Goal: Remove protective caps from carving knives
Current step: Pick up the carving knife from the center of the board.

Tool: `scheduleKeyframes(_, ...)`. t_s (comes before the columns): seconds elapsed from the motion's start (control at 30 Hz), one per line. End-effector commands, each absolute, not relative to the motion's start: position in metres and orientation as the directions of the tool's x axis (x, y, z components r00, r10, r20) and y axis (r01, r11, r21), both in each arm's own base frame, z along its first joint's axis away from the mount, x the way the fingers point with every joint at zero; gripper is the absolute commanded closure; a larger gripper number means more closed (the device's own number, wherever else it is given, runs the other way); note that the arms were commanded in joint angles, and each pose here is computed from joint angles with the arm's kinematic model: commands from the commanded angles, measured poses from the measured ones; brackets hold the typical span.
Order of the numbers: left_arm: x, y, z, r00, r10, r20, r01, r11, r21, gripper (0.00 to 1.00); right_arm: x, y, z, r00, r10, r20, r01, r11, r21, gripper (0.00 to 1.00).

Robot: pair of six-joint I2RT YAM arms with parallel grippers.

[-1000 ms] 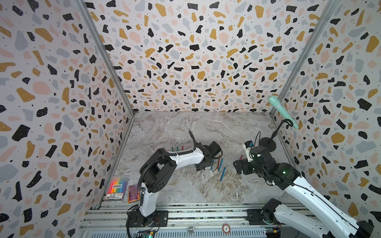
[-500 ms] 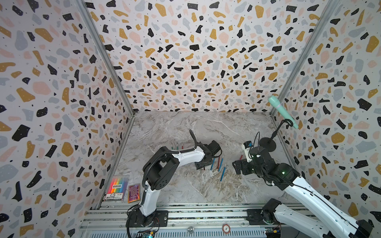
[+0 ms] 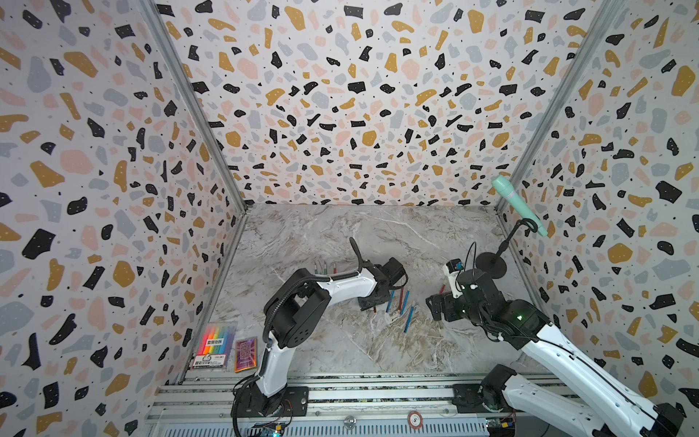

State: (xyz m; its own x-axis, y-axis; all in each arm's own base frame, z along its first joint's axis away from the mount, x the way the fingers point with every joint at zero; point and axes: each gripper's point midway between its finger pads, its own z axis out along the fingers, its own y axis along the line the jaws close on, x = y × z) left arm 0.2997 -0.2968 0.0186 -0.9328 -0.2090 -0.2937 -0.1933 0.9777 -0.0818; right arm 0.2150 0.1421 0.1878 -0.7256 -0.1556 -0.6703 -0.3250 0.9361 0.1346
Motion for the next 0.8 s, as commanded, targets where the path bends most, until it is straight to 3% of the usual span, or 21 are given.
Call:
scheduleKeyframes(0.0,0.295,-0.293,0.004,-0.948,-0.189,-0.257,-0.184,0.982,-0.045,0.75,0.214,0.141,0.189,-0.721,-0.147,-0.677,-0.320,0.938,0.137,0.01)
scheduleKeyframes(0.73,0.290,-0.292,-0.007,-0.956,-0.167,-0.241,-0.161,0.986,-0.045,0.94,0.214,0.142,0.187,-0.723,-0.149,-0.674,-0.321,0.937,0.137,0.01)
scheduleKeyframes(0.77,0.289,-0.292,-0.009,-0.958,-0.164,-0.236,-0.158,0.986,-0.047,1.00,0.214,0.142,0.187,-0.723,-0.149,-0.675,-0.320,0.938,0.136,0.01)
